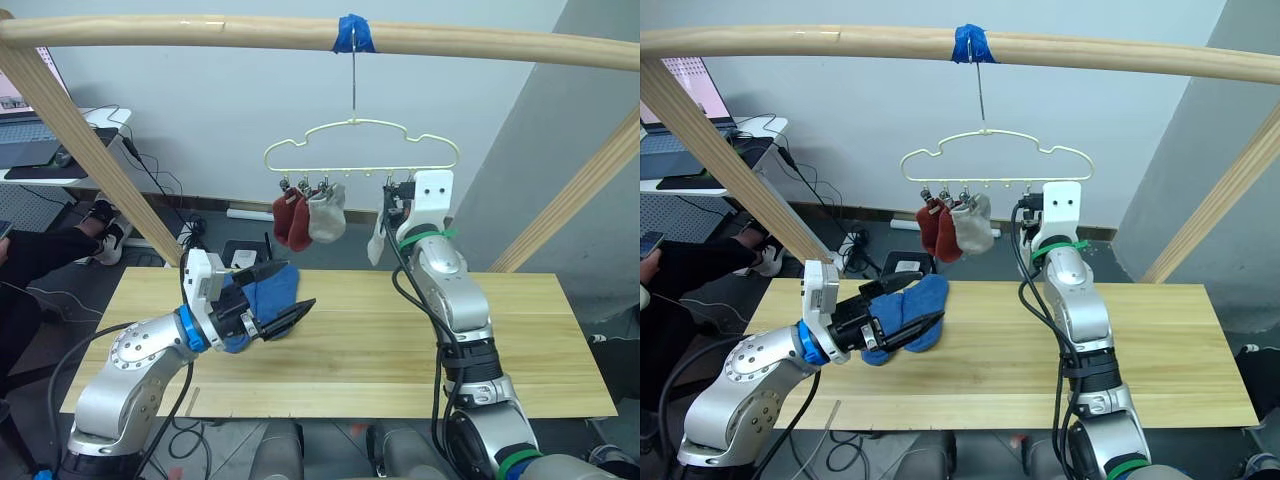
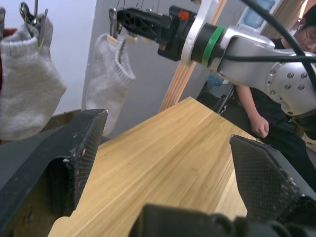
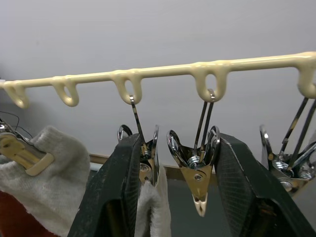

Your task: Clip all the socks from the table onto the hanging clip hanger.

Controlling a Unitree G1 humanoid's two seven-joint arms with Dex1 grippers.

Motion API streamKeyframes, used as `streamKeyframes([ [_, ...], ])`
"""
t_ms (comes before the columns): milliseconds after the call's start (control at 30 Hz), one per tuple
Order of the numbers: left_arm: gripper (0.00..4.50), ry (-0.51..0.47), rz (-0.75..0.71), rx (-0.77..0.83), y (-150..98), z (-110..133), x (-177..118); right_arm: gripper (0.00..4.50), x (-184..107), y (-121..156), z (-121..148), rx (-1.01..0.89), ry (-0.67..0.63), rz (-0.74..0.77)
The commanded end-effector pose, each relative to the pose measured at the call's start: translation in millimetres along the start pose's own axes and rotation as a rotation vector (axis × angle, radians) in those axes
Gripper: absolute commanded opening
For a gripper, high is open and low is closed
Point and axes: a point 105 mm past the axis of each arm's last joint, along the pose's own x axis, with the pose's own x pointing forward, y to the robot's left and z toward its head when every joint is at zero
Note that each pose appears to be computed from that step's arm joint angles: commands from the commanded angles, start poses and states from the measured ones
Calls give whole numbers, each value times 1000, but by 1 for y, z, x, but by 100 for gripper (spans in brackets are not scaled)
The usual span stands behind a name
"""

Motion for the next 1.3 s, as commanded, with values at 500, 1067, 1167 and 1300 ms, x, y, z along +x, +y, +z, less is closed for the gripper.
streamKeyframes([
  [500,450,-14,-8,35,-4,7,-1,220,-17,-11,9,-44,-33,34],
  [1067,450,-14,-21,38,-4,7,3,220,-24,-15,3,-56,-15,44],
  [1167,450,-13,-22,39,-4,7,3,220,-22,-17,2,-53,-9,23],
  [1300,450,-11,-24,39,-5,6,2,220,-17,-19,0,-53,-1,-5],
])
